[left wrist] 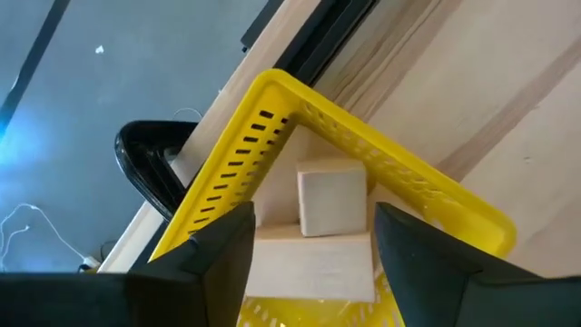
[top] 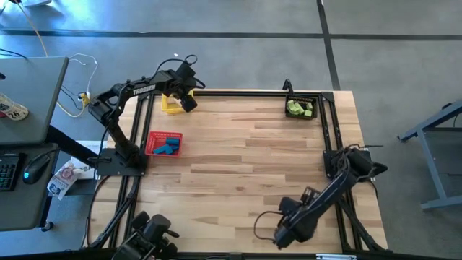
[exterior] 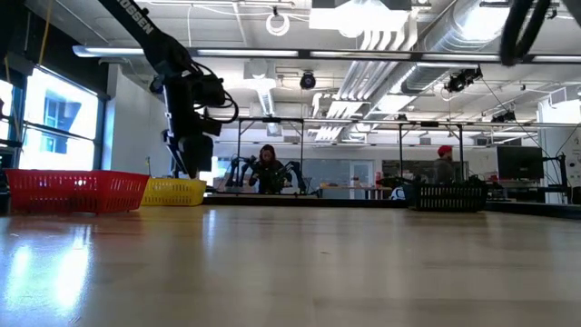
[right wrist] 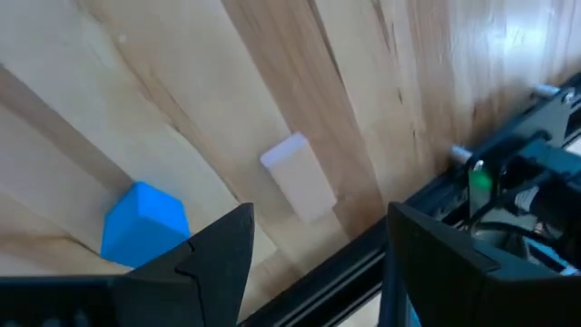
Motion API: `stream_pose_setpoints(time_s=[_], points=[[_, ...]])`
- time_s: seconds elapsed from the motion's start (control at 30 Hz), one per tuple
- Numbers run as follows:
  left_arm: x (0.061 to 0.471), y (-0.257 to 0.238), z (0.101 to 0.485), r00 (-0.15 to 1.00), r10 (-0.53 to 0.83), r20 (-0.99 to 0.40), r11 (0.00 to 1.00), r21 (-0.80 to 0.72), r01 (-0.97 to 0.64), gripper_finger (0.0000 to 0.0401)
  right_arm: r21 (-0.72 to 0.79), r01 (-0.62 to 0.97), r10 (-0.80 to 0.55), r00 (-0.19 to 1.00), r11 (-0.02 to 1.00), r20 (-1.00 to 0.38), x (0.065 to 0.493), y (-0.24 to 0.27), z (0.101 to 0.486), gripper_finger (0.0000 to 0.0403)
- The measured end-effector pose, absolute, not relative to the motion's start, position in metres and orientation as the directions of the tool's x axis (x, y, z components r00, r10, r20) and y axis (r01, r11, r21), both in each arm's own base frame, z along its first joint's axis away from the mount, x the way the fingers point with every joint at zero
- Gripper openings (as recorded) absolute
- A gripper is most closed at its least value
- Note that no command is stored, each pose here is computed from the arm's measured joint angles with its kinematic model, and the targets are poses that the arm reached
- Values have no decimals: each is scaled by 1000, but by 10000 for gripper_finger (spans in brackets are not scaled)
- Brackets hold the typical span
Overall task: Sort & place blocks by color
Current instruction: Put the blue block into the red bin
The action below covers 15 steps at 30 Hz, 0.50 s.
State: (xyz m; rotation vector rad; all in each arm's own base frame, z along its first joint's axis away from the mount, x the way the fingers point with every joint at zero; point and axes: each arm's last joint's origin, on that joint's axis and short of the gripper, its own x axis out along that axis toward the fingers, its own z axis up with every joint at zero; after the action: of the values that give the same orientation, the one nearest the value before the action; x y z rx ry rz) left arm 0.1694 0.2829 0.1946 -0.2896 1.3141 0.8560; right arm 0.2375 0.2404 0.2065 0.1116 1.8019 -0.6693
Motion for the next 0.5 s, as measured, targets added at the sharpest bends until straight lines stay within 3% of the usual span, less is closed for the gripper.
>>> stream_pose_setpoints(time_s=[0.23, 0.5], points=[[171, 276, 215, 6, 366, -930, 671, 260, -695, 214, -379, 469, -236, -335, 798, -912, 226, 248, 213, 238], [191, 266, 258, 75, 405, -911, 708, 261, -656, 216, -305, 635, -201, -233, 710, -952, 203, 250, 246, 238]])
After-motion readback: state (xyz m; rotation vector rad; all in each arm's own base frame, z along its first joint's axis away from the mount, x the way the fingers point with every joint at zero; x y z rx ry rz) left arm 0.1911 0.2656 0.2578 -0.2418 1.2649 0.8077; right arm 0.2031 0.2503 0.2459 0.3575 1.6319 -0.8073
